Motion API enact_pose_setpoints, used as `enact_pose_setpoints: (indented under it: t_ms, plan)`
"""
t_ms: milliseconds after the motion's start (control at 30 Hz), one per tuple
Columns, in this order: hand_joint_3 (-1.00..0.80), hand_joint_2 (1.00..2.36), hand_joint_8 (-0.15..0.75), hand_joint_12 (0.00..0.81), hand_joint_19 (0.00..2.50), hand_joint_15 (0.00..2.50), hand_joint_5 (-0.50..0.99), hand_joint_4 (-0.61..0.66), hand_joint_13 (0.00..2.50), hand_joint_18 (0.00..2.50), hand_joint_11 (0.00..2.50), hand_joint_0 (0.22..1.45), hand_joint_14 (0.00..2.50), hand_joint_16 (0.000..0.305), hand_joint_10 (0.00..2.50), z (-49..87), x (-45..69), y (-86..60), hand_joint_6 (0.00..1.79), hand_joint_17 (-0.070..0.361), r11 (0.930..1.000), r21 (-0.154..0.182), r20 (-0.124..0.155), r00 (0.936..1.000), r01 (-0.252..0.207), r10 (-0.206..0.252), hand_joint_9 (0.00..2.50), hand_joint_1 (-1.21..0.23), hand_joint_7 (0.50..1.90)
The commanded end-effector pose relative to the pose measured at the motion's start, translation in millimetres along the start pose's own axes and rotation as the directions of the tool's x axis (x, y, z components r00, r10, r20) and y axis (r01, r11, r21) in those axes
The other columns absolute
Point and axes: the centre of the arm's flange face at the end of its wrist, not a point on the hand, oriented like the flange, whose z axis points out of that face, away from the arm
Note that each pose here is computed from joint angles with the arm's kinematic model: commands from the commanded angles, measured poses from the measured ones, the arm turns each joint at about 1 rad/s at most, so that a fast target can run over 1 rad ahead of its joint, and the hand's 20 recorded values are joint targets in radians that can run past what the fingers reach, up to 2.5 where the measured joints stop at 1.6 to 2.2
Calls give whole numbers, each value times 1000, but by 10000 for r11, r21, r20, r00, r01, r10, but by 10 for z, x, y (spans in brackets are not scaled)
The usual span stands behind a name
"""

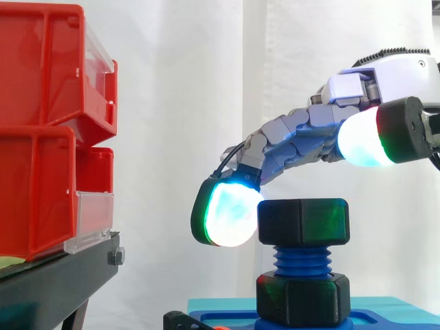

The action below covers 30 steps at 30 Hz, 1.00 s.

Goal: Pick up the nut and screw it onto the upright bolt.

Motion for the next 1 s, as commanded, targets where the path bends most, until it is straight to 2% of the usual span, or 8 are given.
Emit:
enact_pose_setpoints:
  t_ms: [0,267,467,733,967]
  plan:
    - [-500,1000,279,376,0,0,-129,221,0,0,0,441,0,51,0,-6,-6,-14,502,116,10000,9,33,10000,5,-5,412,-219,746]
    - [-500,1000,293,369,0,0,-106,265,106,0,0,452,0,49,0,-17,-20,-54,504,110,10000,43,101,9999,16,-16,536,-241,829]
    - [-500,1000,300,350,0,0,-64,298,199,0,0,469,0,45,0,-39,-29,-106,505,101,9999,118,116,9999,10,-12,665,-250,977]
    - [-500,1000,301,319,0,0,13,220,380,116,0,488,0,38,0,-76,-50,-183,505,86,9999,100,130,9999,22,-23,894,-259,1255]
    - [-500,1000,277,297,0,0,55,186,559,282,0,495,0,34,0,-87,-46,-202,504,75,9999,102,116,9999,16,-18,1132,-262,1331]
